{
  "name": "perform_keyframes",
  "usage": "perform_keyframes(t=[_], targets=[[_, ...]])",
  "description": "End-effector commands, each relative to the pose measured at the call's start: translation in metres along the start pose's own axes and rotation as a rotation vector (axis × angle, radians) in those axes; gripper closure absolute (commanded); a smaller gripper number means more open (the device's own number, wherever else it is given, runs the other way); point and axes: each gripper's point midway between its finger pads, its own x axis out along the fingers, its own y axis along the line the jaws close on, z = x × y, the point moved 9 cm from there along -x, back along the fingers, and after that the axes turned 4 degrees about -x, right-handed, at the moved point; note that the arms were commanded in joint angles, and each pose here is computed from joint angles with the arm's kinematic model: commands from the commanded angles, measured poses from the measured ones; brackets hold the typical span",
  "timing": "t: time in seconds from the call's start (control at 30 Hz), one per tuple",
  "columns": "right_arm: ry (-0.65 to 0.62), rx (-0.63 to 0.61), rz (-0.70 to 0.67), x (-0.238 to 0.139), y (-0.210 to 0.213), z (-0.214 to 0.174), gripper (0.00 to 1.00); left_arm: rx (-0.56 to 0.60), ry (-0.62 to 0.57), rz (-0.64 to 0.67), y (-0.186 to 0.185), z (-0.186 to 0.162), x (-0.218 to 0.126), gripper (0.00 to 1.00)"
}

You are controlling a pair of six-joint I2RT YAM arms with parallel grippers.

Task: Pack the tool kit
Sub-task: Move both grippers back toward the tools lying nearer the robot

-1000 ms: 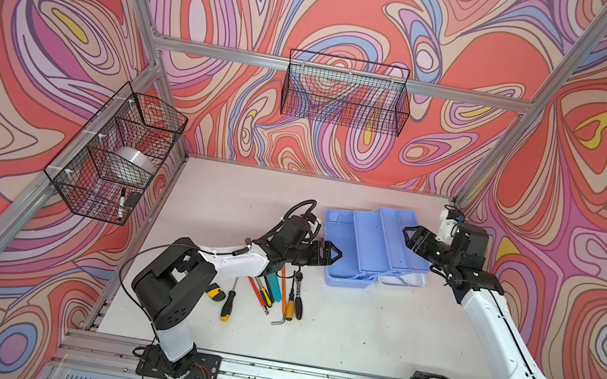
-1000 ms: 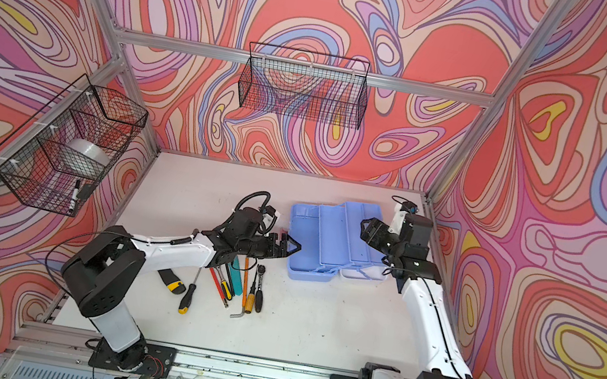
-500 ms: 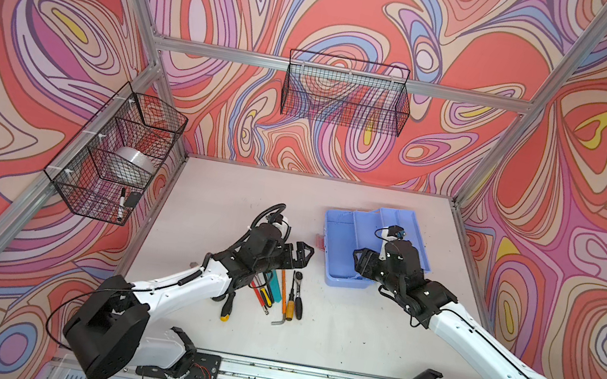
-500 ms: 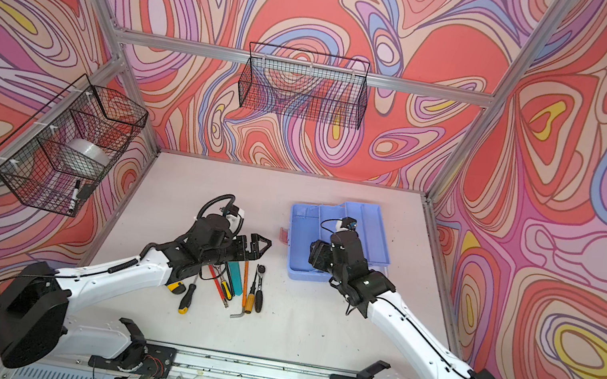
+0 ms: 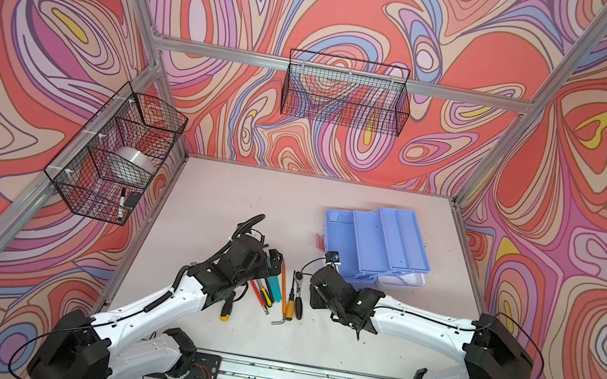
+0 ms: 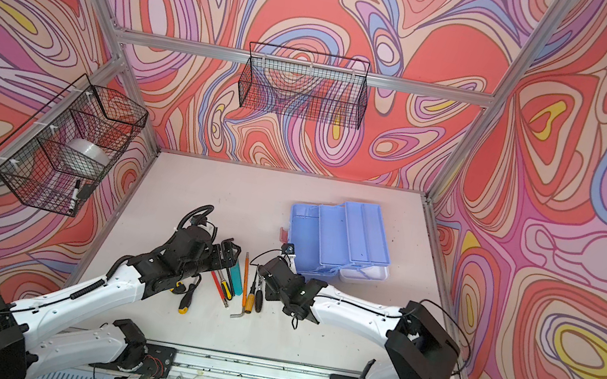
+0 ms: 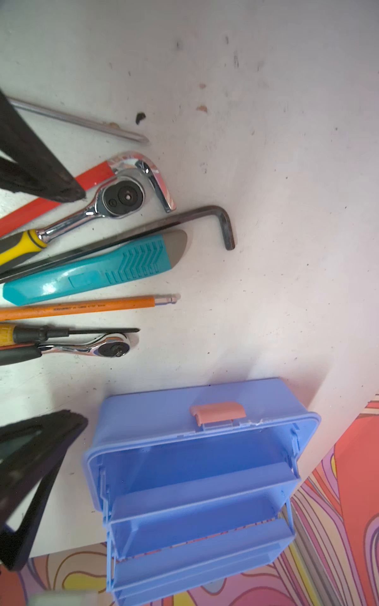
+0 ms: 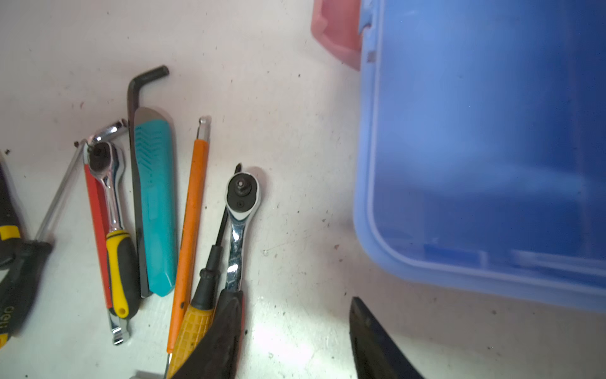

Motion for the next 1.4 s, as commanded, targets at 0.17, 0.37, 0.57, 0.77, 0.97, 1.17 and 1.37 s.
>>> perform_keyframes(t=[0.17,0.37,0.57,0.77,0.97,1.17,1.37], targets=[[0.03,-0.007,0.069,0.02,0.031,-0.001,0.46,-0.048,-0.052,0.157,0.035,-0.005,-0.014,0.0],[0.061,-0.035,0.056,0.038,0.039,-0.004,0.52,-0.055,-0.042,0.197,0.043,-0.005,-0.017,0.0],[0.082,-0.063,0.0,0.052,0.039,-0.007,0.65,-0.061,-0.043,0.177,0.041,-0.004,-0.016,0.0],[0.089,-0.055,-0.013,0.058,0.035,-0.005,0.68,-0.049,-0.035,0.188,0.042,-0.005,-0.016,0.0],[0.111,-0.036,-0.017,0.07,0.03,-0.003,0.69,-0.042,-0.037,0.185,0.042,-0.005,-0.017,0.0],[0.133,-0.055,-0.071,0.078,0.016,0.0,0.79,-0.037,-0.036,0.19,0.043,-0.005,-0.017,0.0],[0.125,-0.078,-0.094,0.077,-0.003,0.001,0.82,-0.032,-0.02,0.218,0.053,-0.014,-0.013,0.0]])
